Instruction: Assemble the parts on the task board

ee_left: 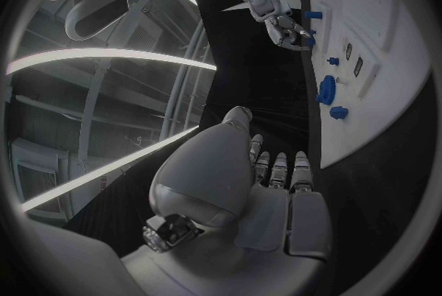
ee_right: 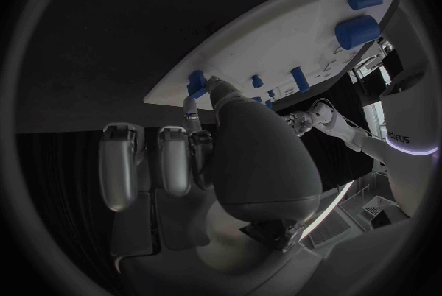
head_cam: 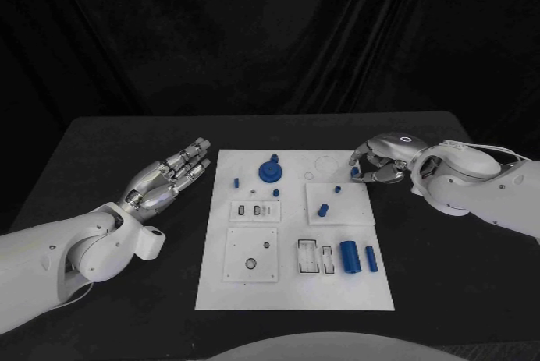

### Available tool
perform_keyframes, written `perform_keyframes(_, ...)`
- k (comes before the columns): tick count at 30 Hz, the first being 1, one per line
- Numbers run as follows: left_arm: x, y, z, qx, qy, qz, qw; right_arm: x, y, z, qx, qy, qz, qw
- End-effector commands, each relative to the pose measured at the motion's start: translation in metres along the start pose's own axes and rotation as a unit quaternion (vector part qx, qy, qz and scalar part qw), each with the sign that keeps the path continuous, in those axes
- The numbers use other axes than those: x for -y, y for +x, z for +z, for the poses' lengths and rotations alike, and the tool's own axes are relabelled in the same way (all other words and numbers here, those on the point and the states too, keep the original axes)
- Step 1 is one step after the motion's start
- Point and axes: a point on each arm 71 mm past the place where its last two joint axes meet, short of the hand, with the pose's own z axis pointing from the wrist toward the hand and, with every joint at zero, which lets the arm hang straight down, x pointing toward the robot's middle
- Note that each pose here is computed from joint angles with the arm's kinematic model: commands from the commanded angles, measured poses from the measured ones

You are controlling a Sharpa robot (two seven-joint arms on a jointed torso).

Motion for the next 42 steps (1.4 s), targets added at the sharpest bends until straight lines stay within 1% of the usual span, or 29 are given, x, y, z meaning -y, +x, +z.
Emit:
perform_keyframes(1, 0.0041, 0.0020, 0.0002, -0.008, 0.033, -0.006, 0.999, 0.002, 0.004, -0.001, -0.006, 0.011, -0.003, 1.000)
perform_keyframes(7, 0.0038, 0.0017, 0.0000, -0.009, 0.030, -0.006, 0.999, 0.002, 0.007, -0.001, -0.008, 0.013, -0.007, 1.000)
perform_keyframes(14, 0.0033, 0.0018, 0.0002, -0.011, 0.029, -0.007, 1.000, 0.003, 0.007, -0.001, 0.000, 0.015, -0.008, 1.000)
perform_keyframes(16, 0.0031, 0.0019, 0.0004, -0.011, 0.028, -0.008, 1.000, 0.002, 0.006, -0.001, 0.005, 0.013, -0.008, 1.000)
perform_keyframes(24, 0.0025, 0.0018, 0.0005, -0.012, 0.026, -0.009, 1.000, 0.000, 0.002, -0.001, 0.040, 0.002, -0.006, 0.999)
perform_keyframes(31, 0.0021, 0.0021, 0.0006, -0.013, 0.024, -0.010, 1.000, -0.003, 0.000, -0.001, 0.053, -0.003, 0.001, 0.999)
perform_keyframes(36, 0.0021, 0.0018, -0.0001, -0.013, 0.024, -0.010, 1.000, -0.015, -0.002, -0.002, 0.061, -0.014, 0.013, 0.998)
perform_keyframes(39, 0.0020, 0.0018, -0.0002, -0.013, 0.023, -0.010, 1.000, -0.028, -0.010, 0.000, 0.062, -0.025, 0.018, 0.998)
perform_keyframes(42, 0.0019, 0.0018, -0.0002, -0.013, 0.022, -0.010, 1.000, -0.045, -0.020, 0.006, 0.054, -0.039, 0.020, 0.998)
